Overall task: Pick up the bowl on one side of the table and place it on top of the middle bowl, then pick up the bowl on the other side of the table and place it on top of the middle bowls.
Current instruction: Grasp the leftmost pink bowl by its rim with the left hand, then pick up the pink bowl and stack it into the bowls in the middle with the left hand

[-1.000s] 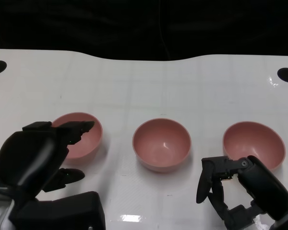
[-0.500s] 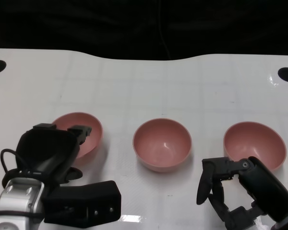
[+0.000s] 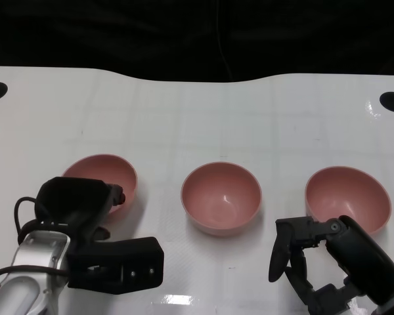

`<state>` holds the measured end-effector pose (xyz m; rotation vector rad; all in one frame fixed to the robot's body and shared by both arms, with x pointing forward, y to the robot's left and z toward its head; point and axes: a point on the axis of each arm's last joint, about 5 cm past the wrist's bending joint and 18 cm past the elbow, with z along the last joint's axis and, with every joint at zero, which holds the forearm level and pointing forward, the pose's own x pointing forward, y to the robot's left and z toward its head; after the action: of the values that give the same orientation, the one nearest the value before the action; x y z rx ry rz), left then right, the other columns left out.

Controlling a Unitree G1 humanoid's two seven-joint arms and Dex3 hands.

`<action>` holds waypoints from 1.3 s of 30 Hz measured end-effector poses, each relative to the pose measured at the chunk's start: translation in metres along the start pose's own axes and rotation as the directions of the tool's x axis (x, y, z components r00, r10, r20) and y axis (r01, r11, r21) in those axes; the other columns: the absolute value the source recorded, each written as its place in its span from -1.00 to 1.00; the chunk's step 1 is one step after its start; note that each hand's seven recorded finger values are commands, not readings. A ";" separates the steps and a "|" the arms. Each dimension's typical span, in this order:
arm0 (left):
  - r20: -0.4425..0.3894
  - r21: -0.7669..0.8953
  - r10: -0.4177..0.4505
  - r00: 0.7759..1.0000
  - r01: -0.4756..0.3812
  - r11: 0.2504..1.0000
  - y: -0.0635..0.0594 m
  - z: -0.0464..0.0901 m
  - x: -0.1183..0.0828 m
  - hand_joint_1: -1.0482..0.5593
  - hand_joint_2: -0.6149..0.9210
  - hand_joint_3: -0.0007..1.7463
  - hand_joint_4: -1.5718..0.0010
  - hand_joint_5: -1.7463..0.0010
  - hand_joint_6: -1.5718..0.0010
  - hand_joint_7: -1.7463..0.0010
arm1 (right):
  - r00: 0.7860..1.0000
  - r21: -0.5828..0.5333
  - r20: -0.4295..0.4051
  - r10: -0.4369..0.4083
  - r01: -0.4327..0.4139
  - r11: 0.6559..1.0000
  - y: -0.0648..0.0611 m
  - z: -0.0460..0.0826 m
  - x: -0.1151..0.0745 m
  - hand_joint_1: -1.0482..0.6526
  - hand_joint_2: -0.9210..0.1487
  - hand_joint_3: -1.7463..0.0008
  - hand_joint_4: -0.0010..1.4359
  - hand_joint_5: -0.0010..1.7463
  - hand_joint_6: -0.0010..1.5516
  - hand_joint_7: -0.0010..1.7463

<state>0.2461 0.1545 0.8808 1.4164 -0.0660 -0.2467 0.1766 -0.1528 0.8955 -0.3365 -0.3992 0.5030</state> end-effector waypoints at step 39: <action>0.421 -0.269 0.388 0.820 -0.295 0.917 0.046 0.032 0.008 0.03 0.36 0.33 -0.15 -0.97 -0.14 -0.51 | 1.000 -0.001 0.003 -0.001 0.001 1.000 0.001 0.000 -0.001 0.43 0.52 -0.87 0.34 0.95 0.17 0.50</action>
<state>0.2541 0.1282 0.9299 1.0995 -0.6788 -0.2813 0.1757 -0.1531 0.8945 -0.3366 -0.4022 0.5023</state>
